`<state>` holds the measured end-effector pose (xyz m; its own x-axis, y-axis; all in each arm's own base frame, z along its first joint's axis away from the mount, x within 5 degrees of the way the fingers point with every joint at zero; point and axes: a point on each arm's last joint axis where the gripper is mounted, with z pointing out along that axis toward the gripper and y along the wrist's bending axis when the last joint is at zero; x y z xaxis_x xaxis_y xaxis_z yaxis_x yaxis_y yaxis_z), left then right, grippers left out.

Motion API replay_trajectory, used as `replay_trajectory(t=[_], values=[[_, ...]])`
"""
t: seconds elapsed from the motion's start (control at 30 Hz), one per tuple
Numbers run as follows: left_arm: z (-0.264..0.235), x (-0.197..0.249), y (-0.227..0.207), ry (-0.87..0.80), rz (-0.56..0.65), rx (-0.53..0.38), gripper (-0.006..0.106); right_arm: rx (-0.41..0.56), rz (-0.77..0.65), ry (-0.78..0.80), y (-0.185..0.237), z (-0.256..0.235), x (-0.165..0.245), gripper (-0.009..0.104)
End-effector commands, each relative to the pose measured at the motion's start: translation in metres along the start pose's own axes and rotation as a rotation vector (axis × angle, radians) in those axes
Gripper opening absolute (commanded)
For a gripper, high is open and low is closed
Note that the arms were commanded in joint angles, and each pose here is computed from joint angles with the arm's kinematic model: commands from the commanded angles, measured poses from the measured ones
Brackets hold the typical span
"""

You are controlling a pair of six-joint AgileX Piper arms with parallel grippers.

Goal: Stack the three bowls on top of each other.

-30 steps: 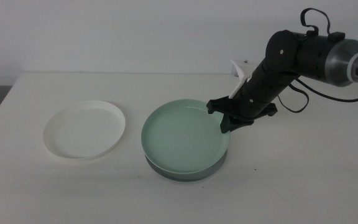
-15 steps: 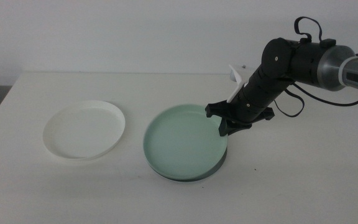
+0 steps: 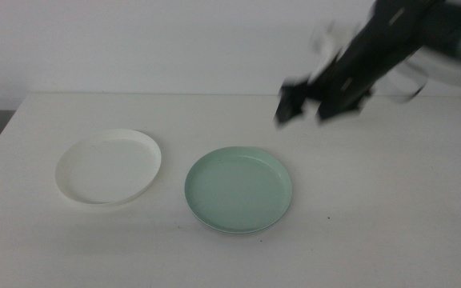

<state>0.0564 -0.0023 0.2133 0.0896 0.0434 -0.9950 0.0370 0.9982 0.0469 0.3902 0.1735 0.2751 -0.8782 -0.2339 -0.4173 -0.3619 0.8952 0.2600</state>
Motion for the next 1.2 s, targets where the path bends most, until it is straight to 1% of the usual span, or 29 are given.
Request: replay_trajectory(t=[0.0, 0.1, 0.17, 0.27, 0.37, 0.47, 0.6, 0.73, 0.87, 1.17], values=[[0.0, -0.001, 0.0, -0.014, 0.0, -0.001, 0.094, 0.016, -0.079, -0.109, 0.002, -0.075, -0.005, 0.088], [0.0, -0.001, 0.0, -0.014, 0.0, -0.001, 0.094, 0.025, -0.165, -0.241, 0.009, -0.149, 0.009, 0.088], [0.0, -0.001, 0.0, -0.014, 0.0, -0.001, 0.094, 0.033, -0.235, -0.319, 0.018, -0.194, 0.031, 0.088], [0.0, -0.001, 0.0, -0.014, 0.0, -0.001, 0.094, 0.029, -0.286, -0.421, 0.032, -0.242, 0.072, 0.088], [0.0, -0.001, 0.0, -0.014, 0.0, -0.001, 0.094, -0.012, -0.342, -0.497, 0.045, -0.271, 0.119, 0.088], [0.0, -0.001, 0.0, -0.014, 0.0, -0.001, 0.094, -0.054, -0.359, -0.572, 0.052, -0.284, 0.148, 0.088], [0.0, -0.001, 0.0, -0.014, 0.0, -0.001, 0.094, -0.05, -0.376, -0.613, 0.054, -0.291, 0.162, 0.088], [0.0, -0.001, 0.0, -0.014, 0.0, -0.001, 0.094, -0.051, -0.377, -0.618, 0.055, -0.292, 0.162, 0.088], [0.0, -0.001, 0.0, -0.014, 0.0, -0.001, 0.094, -0.043, -0.372, -0.655, 0.054, -0.294, 0.159, 0.088], [0.0, -0.001, 0.0, -0.014, 0.0, -0.001, 0.094, -0.044, -0.368, -0.658, 0.054, -0.294, 0.159, 0.088]])
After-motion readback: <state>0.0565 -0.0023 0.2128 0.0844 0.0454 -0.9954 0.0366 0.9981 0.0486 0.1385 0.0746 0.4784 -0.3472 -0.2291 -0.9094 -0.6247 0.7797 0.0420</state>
